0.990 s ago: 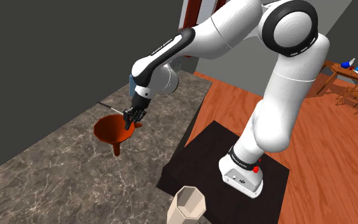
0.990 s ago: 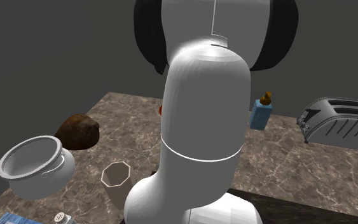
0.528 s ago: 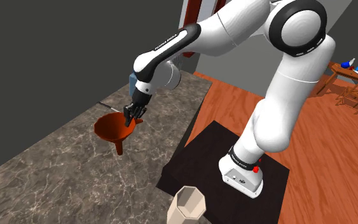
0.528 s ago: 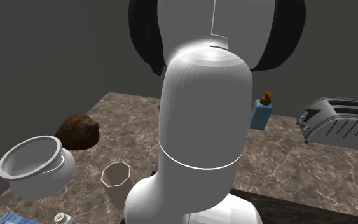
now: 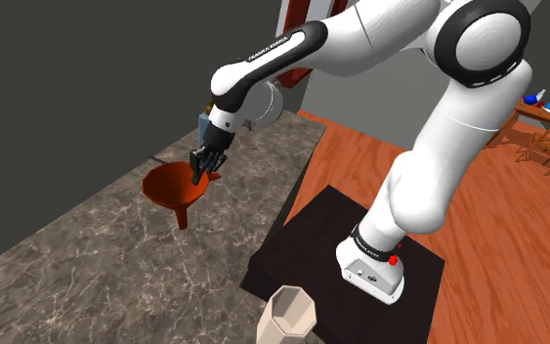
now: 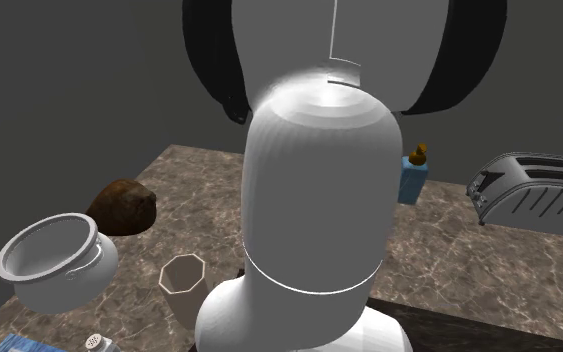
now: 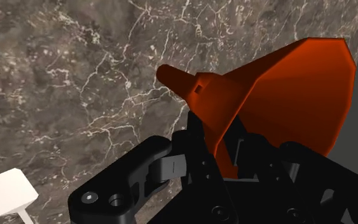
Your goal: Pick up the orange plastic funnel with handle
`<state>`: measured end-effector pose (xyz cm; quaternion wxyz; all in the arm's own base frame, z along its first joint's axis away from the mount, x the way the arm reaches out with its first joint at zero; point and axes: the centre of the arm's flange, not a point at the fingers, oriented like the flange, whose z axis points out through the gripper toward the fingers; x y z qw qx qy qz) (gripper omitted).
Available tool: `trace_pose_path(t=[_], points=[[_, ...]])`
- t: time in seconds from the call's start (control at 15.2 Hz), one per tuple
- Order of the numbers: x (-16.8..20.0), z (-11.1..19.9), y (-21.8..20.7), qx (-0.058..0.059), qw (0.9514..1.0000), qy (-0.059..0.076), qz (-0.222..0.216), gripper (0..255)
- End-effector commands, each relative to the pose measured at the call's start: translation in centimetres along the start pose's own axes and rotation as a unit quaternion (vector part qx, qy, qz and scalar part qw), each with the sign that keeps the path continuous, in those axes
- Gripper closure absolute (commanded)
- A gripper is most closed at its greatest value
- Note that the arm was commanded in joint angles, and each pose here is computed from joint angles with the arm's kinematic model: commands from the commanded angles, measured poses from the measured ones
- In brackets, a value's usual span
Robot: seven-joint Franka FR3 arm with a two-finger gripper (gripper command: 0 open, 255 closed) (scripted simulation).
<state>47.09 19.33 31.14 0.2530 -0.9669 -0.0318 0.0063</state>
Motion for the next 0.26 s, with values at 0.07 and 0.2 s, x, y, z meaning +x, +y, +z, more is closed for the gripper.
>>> trace_pose_path(t=[0.07, 0.2], points=[[0.04, -1.40, -0.78, 0.000, 1.0000, 0.000, 0.000, 255], [0.04, -1.47, -0.82, 0.000, 1.0000, 0.000, 0.000, 255]])
